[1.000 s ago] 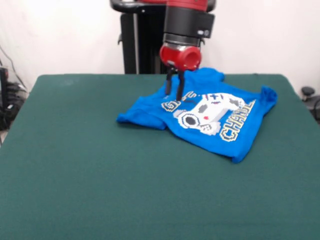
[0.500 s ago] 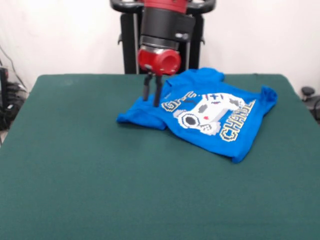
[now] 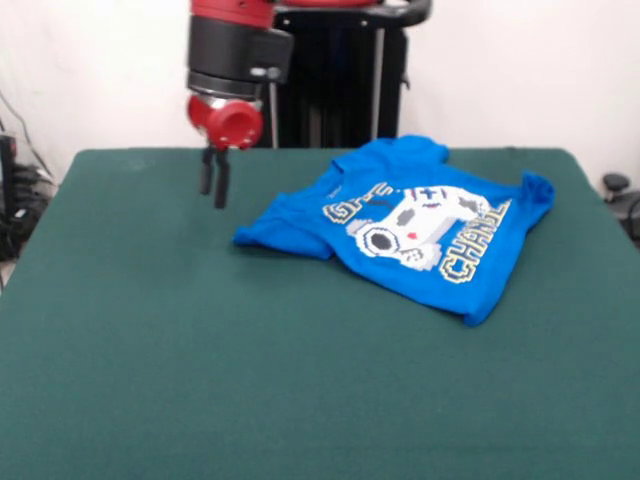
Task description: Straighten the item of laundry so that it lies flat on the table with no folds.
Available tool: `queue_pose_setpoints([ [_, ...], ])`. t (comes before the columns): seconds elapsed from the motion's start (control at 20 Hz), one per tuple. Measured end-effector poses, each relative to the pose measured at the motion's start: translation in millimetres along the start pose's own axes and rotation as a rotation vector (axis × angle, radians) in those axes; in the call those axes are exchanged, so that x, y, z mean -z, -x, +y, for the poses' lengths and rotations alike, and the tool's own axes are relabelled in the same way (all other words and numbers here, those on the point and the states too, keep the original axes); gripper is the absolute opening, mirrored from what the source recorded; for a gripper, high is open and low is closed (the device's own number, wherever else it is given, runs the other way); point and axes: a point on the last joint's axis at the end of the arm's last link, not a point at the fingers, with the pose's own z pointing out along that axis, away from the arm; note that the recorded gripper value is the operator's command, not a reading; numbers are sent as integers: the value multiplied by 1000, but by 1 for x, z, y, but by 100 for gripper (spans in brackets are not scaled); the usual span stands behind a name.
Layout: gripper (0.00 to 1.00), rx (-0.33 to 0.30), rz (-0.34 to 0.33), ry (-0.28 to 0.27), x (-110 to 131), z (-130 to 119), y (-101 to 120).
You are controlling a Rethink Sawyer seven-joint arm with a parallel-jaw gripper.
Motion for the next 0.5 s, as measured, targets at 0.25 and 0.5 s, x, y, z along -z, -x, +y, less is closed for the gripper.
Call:
queue_pose_setpoints([
  [0.25, 100, 6, 27, -26, -11, -31, 3],
  [0.5, 100, 21, 67, -31, -20, -48, -5],
])
